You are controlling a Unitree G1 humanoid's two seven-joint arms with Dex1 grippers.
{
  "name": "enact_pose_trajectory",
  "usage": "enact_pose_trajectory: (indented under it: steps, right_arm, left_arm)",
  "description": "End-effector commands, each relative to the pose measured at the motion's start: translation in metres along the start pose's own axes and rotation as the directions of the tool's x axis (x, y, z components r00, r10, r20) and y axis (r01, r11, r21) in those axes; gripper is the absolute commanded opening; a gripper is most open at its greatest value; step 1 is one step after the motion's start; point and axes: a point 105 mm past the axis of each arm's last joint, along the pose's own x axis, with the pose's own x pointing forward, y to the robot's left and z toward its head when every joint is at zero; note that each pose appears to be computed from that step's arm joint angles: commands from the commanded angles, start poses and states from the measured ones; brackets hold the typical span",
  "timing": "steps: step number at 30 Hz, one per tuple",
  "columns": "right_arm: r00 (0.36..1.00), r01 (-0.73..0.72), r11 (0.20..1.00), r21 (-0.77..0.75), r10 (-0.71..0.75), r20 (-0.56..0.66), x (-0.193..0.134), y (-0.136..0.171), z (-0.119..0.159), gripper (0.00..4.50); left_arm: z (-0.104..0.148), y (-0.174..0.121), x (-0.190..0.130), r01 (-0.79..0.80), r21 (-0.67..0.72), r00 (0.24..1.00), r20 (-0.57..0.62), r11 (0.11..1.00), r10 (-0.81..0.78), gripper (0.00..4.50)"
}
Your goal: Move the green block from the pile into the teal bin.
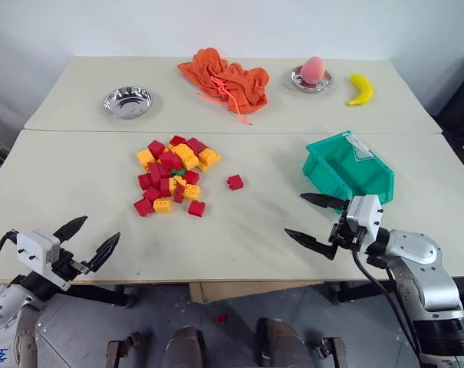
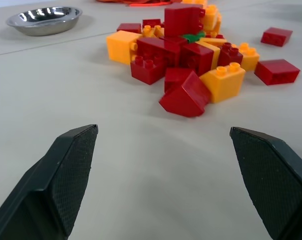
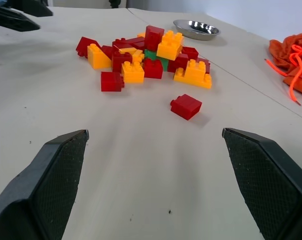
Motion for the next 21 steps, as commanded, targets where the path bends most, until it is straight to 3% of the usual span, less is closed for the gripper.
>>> enact_pose_trajectory:
  steps: [1, 4, 8, 13, 16, 21]
  right_arm:
    - [1.000, 0.004, 1.000, -0.026, -0.004, 0.007, -0.003, -0.005, 0.006, 4.49]
    - [1.000, 0.005, 1.000, -0.024, -0.005, 0.006, -0.003, -0.007, 0.006, 4.49]
    - [1.000, -0.007, 1.000, -0.029, 0.007, 0.012, 0.000, -0.007, 0.012, 4.49]
    - [0.999, -0.003, 0.999, -0.044, 0.004, 0.032, 0.004, -0.012, 0.022, 4.49]
    - [0.999, 0.004, 0.999, -0.046, -0.002, 0.038, 0.003, -0.015, 0.028, 4.50]
    - [0.996, 0.081, 0.995, -0.066, -0.078, 0.048, -0.007, -0.028, 0.038, 4.50]
  left_arm:
    - [0.016, 0.007, 0.000, -0.039, 0.014, 0.998, 0.046, 0.999, 0.038, 4.50]
    - [0.023, -0.011, 0.010, 0.073, -0.021, 0.995, 0.069, 0.997, -0.071, 4.50]
    - [0.043, -0.044, 0.032, 0.293, 0.049, 0.950, 0.098, 0.955, -0.296, 4.50]
    - [0.058, -0.096, 0.058, 0.601, 0.165, 0.786, 0.057, 0.782, -0.616, 4.50]
    - [0.062, -0.113, 0.074, 0.686, 0.186, 0.707, 0.058, 0.703, -0.705, 3.90]
    - [0.052, -0.126, 0.099, 0.735, 0.221, 0.648, 0.048, 0.641, -0.760, 2.26]
